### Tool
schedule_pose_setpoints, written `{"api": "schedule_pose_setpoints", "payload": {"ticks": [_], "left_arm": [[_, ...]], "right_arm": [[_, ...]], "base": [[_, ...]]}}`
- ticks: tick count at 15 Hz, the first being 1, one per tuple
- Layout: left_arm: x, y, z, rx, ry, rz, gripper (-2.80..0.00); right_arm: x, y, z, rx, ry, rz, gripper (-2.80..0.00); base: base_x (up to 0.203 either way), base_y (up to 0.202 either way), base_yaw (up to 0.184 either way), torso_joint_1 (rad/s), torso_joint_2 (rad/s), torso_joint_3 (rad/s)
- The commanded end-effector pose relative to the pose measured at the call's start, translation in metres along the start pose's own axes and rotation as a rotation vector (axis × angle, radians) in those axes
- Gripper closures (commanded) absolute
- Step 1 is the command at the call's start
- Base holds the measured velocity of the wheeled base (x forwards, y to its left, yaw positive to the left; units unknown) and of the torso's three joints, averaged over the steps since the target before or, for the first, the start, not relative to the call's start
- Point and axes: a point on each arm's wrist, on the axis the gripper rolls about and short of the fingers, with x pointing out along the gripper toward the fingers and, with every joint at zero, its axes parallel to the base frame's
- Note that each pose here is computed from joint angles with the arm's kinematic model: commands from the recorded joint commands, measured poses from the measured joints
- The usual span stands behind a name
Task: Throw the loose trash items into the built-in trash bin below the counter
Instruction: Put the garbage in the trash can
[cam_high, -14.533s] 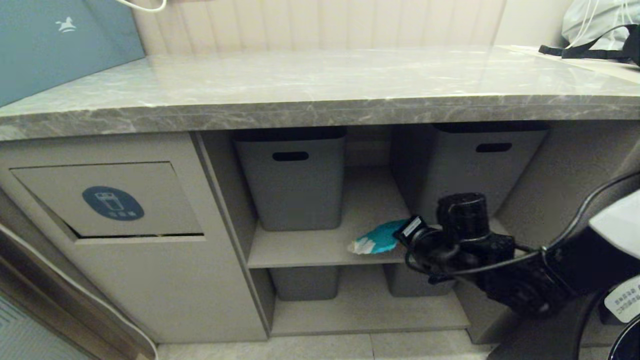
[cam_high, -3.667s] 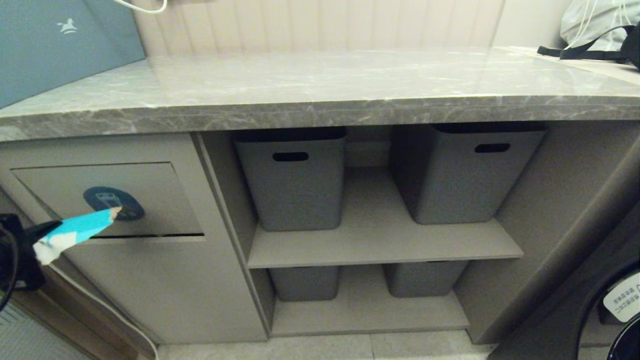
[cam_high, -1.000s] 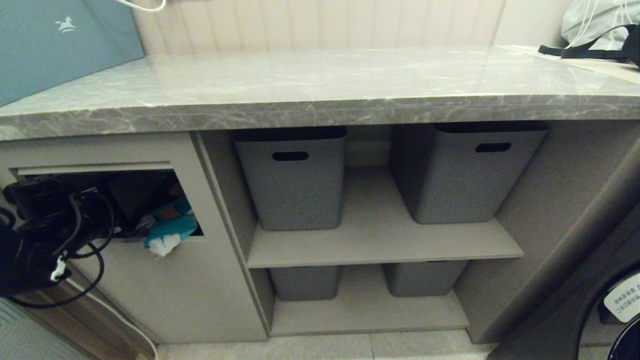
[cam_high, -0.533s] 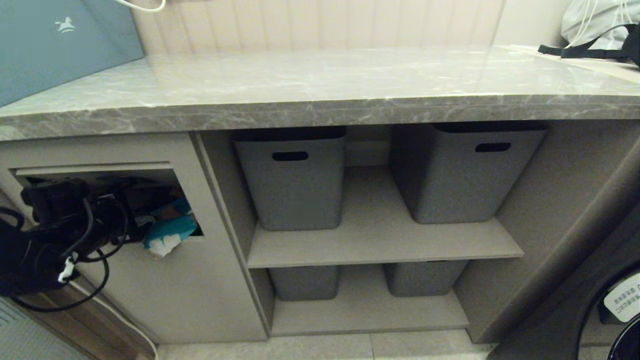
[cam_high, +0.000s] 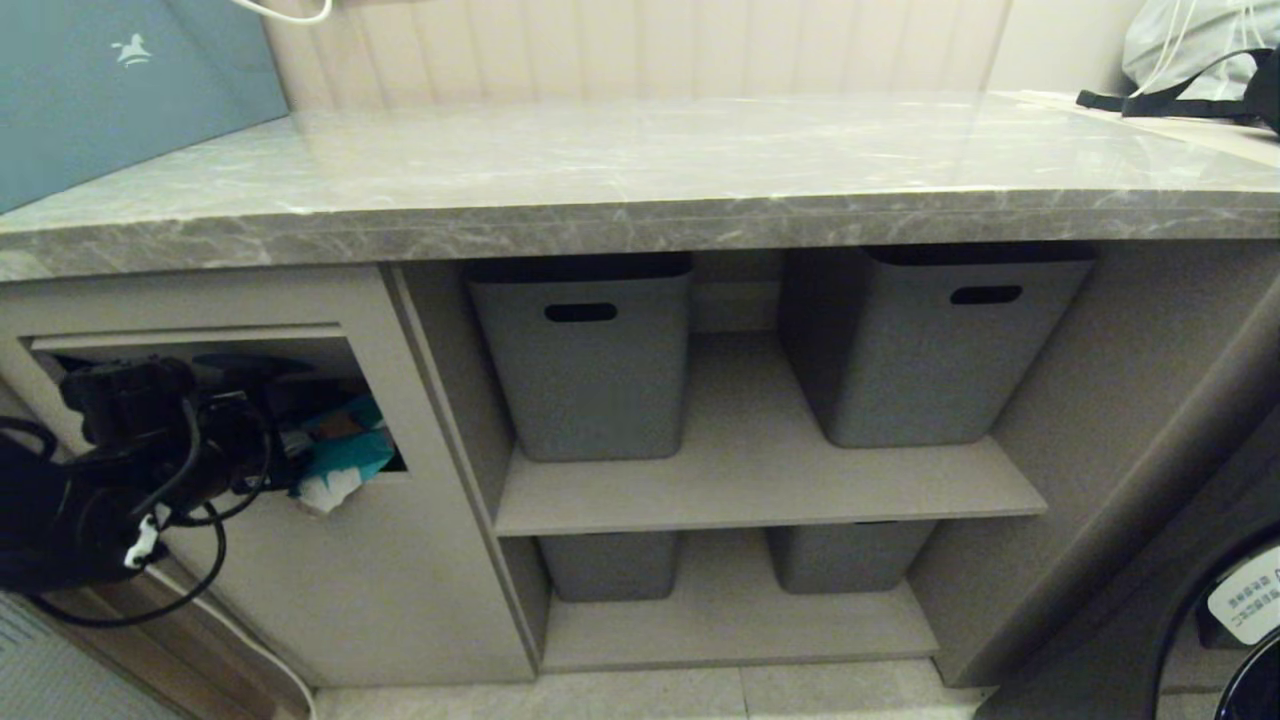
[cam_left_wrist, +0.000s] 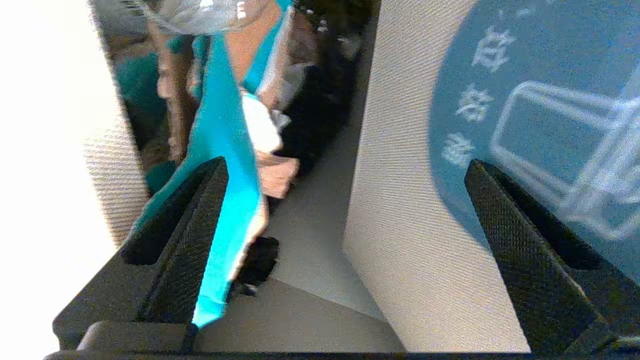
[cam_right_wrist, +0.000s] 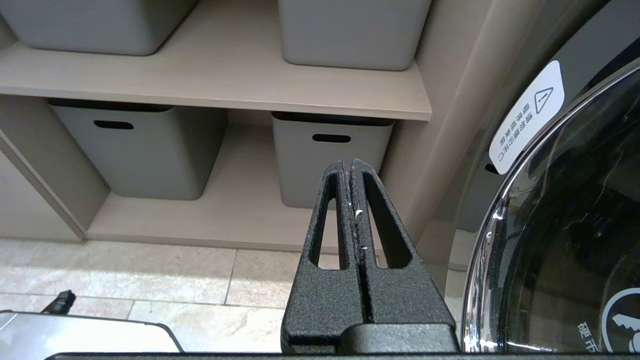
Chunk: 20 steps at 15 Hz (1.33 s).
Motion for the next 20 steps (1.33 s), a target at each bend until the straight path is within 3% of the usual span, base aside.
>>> {"api": "schedule_pose_setpoints", "payload": {"ticks": [1, 4, 13, 17, 20], "left_arm": [[0.002, 0.004, 0.0, 0.005, -0.027, 0.02, -2.8], [0.003, 0.006, -0.001, 0.029, -0.052, 0.035, -2.8], [0.019, 0.019, -0.024, 0.046, 0.017, 0.093, -2.8], [0.028, 0.003, -0.035, 0.036, 0.05, 0.019, -2.8], [0.006, -0.012, -0.033, 0.025, 0.04, -0.015, -2.8]], "right_arm": [[0.0, 0.0, 0.0, -0.001, -0.002, 0.002, 0.0], [0.0, 0.0, 0.0, -0.001, -0.002, 0.001, 0.0], [0.0, 0.0, 0.0, -0.001, -0.001, 0.0, 0.0], [0.0, 0.0, 0.0, -0.001, -0.002, 0.0, 0.0], [0.0, 0.0, 0.0, -0.001, -0.002, 0.002, 0.0]], "base": [[0.0, 0.0, 0.0, 0.0, 0.0, 0.0], [0.0, 0.0, 0.0, 0.0, 0.0, 0.0], [0.0, 0.0, 0.0, 0.0, 0.0, 0.0], [0.0, 0.0, 0.0, 0.0, 0.0, 0.0], [0.0, 0.0, 0.0, 0.0, 0.0, 0.0]]}}
